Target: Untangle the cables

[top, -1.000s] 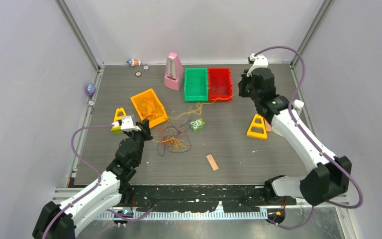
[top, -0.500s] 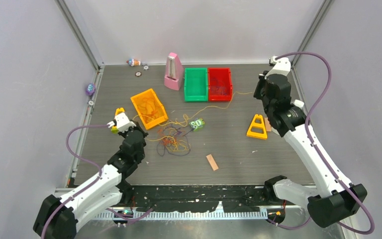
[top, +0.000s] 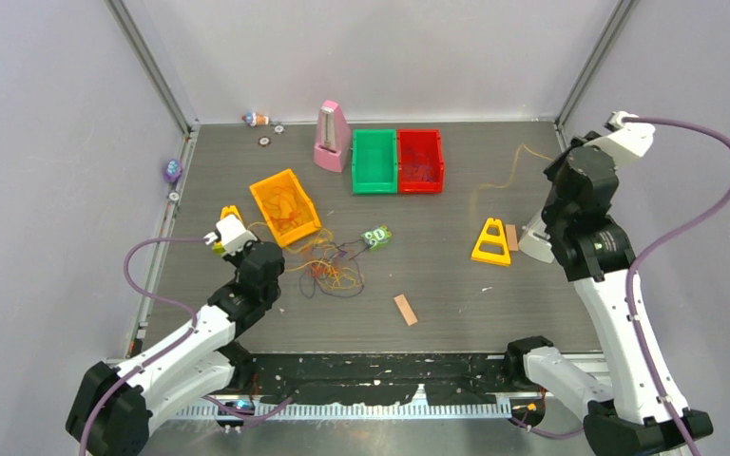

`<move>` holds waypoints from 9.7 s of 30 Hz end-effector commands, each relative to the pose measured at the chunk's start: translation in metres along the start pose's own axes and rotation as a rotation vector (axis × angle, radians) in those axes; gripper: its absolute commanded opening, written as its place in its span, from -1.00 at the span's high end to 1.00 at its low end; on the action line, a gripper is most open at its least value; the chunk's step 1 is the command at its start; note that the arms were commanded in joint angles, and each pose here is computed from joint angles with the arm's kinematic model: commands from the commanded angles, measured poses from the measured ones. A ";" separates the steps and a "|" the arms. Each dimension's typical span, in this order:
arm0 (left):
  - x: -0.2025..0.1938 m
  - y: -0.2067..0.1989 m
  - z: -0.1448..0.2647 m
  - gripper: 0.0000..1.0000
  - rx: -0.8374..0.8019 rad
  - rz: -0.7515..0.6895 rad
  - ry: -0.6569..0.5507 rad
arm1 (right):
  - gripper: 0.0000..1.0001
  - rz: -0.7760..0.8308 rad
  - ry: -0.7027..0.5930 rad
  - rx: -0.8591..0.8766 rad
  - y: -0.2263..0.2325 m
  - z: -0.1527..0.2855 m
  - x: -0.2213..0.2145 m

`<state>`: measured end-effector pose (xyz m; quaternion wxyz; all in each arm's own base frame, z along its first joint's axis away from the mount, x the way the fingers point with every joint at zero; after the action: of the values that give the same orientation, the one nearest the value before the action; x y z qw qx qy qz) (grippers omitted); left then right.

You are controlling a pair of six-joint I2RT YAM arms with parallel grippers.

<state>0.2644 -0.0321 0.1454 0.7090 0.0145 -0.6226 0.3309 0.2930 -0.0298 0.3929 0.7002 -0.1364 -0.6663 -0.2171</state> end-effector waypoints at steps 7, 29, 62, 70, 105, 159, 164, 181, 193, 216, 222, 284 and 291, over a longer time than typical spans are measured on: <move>0.008 -0.007 -0.007 1.00 0.052 0.012 0.012 | 0.90 -0.240 -0.116 0.022 -0.033 0.010 0.033; -0.002 -0.093 0.024 1.00 -0.556 -0.054 0.133 | 0.90 -0.105 -0.060 0.890 0.165 0.025 0.073; -0.005 -0.098 0.027 1.00 -0.592 -0.067 0.151 | 0.89 -0.111 -0.069 1.293 0.340 -0.033 0.011; -0.005 -0.099 0.027 1.00 -0.593 -0.071 0.152 | 0.90 -0.106 0.013 1.309 0.366 -0.055 -0.037; -0.005 -0.098 0.026 1.00 -0.586 -0.081 0.149 | 0.89 0.044 -0.119 1.229 0.409 -0.108 -0.041; -0.003 -0.097 0.027 1.00 -0.586 -0.084 0.147 | 0.90 0.057 -0.310 1.256 0.348 -0.008 0.070; -0.004 -0.097 0.027 1.00 -0.588 -0.085 0.149 | 0.89 0.044 -0.344 1.269 0.340 0.004 0.088; -0.004 -0.097 0.026 1.00 -0.586 -0.087 0.150 | 0.89 0.017 -0.244 1.324 0.361 -0.002 0.043; -0.004 -0.098 0.026 1.00 -0.586 -0.088 0.151 | 0.89 0.019 -0.163 1.326 0.382 -0.020 -0.001; -0.006 -0.097 0.024 1.00 -0.577 -0.100 0.151 | 0.89 0.106 -0.044 1.274 0.404 -0.064 -0.091; -0.007 -0.097 0.024 1.00 -0.574 -0.104 0.154 | 0.89 0.128 -0.050 1.247 0.402 -0.082 -0.092; -0.012 -0.103 0.024 1.00 -0.585 -0.129 0.191 | 0.90 0.696 0.721 0.862 0.329 -0.092 -0.353; -0.013 -0.103 0.024 1.00 -0.585 -0.131 0.196 | 0.89 0.740 0.806 0.872 0.301 -0.055 -0.367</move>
<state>0.2865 -0.1215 0.1554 0.7781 -0.1639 -0.5994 0.0914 0.5178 0.2596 0.0480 0.8991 0.0449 -0.3292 0.2850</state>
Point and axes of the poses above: each gripper's point midway between its finger pads, its own z axis back along the fingers, its own y axis along the line the jaws close on, x = y × z, the point moved 2 cm from there along z, back along the fingers, and after that the axes turned 8 degrees about z, right-handed, at the moved point
